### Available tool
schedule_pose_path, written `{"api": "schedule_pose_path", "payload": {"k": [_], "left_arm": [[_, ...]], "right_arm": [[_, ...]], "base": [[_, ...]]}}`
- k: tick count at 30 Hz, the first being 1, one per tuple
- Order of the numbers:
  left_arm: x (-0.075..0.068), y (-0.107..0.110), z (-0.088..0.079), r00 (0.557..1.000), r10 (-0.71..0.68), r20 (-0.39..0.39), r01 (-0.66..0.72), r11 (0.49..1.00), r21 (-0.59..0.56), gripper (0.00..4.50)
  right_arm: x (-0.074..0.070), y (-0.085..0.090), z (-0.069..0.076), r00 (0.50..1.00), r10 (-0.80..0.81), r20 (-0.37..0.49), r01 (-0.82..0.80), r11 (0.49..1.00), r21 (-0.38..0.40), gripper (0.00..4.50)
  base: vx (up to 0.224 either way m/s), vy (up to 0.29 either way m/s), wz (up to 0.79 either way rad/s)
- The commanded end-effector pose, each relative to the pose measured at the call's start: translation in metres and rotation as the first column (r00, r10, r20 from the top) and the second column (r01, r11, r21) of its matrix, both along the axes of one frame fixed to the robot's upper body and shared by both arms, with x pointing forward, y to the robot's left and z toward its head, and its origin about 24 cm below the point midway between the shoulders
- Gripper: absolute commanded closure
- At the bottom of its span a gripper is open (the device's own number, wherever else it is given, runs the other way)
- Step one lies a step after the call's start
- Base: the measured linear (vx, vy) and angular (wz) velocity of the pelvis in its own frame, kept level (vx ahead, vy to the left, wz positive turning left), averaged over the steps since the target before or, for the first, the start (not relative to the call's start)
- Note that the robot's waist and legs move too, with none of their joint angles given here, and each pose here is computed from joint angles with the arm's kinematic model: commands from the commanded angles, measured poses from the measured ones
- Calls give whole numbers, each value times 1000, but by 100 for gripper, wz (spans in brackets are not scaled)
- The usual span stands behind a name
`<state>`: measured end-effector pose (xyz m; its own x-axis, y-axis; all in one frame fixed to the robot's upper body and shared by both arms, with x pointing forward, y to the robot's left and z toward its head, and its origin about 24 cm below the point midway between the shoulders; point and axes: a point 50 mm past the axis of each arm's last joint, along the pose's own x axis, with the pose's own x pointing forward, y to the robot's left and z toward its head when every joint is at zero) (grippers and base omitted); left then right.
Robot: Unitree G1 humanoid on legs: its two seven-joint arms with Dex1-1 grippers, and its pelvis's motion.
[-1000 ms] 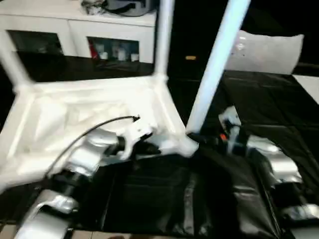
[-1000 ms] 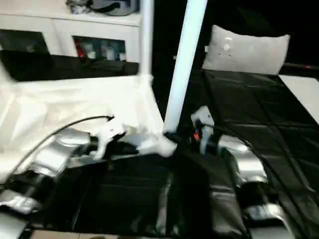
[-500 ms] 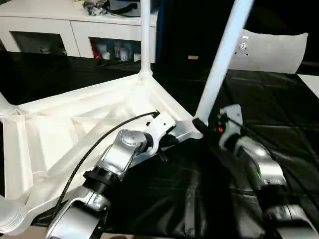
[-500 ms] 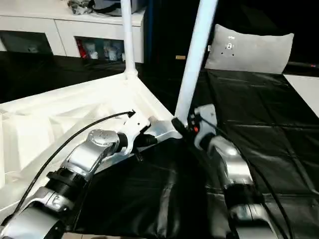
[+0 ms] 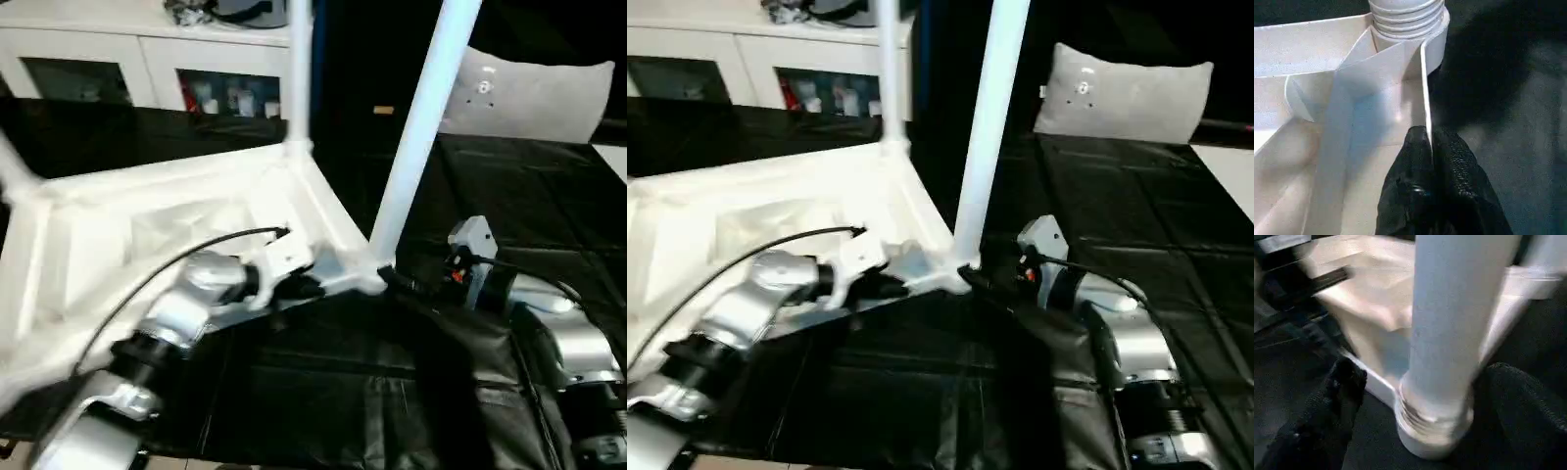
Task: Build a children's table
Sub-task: Rotate leg to tighten
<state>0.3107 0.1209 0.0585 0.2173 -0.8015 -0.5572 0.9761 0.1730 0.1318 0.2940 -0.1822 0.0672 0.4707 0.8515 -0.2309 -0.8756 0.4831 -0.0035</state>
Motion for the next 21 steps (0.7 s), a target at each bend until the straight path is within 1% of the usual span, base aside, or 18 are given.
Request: {"api": "schedule_pose_path", "payload": {"k": [1,2,3,6,7,9,10,14,15,21], "left_arm": [[-11,-6,-7,988,-151,-35,152,987,48,450],[-13,-5,-6,983,-177,-37,179,982,54,450],[-15,-2,-6,974,-224,-44,227,972,58,450],[-18,0,-5,963,-265,-53,268,961,63,450],[-18,1,-4,958,-280,-59,284,957,66,450],[-19,3,-4,952,-301,-64,305,949,76,450],[-19,4,-4,947,-313,-66,318,945,81,450],[-20,5,-3,943,-325,-76,330,941,74,450],[-20,5,-3,943,-325,-77,331,941,74,450],[-20,5,-2,941,-326,-89,331,943,47,450]], "right_arm": [[1,0,8,997,74,0,-74,997,-8,53],[1,-1,9,996,91,0,-91,996,-14,64],[0,-1,11,990,138,-20,-138,990,-18,64],[-2,2,10,974,217,-59,-219,976,-21,98],[-3,3,10,963,256,-80,-259,965,-29,105],[-4,3,9,952,289,-101,-294,955,-33,114],[-4,3,9,946,303,-110,-308,951,-31,126],[-5,3,7,928,341,-149,-346,938,-11,171],[-5,3,7,928,342,-150,-348,938,-11,171],[-9,1,7,912,371,-175,-375,927,10,226]], "base": [[0,0,0],[0,0,0],[0,0,0],[0,0,0],[0,0,0],[0,0,0],[0,0,0],[0,0,0],[0,0,0],[0,0,0]]}}
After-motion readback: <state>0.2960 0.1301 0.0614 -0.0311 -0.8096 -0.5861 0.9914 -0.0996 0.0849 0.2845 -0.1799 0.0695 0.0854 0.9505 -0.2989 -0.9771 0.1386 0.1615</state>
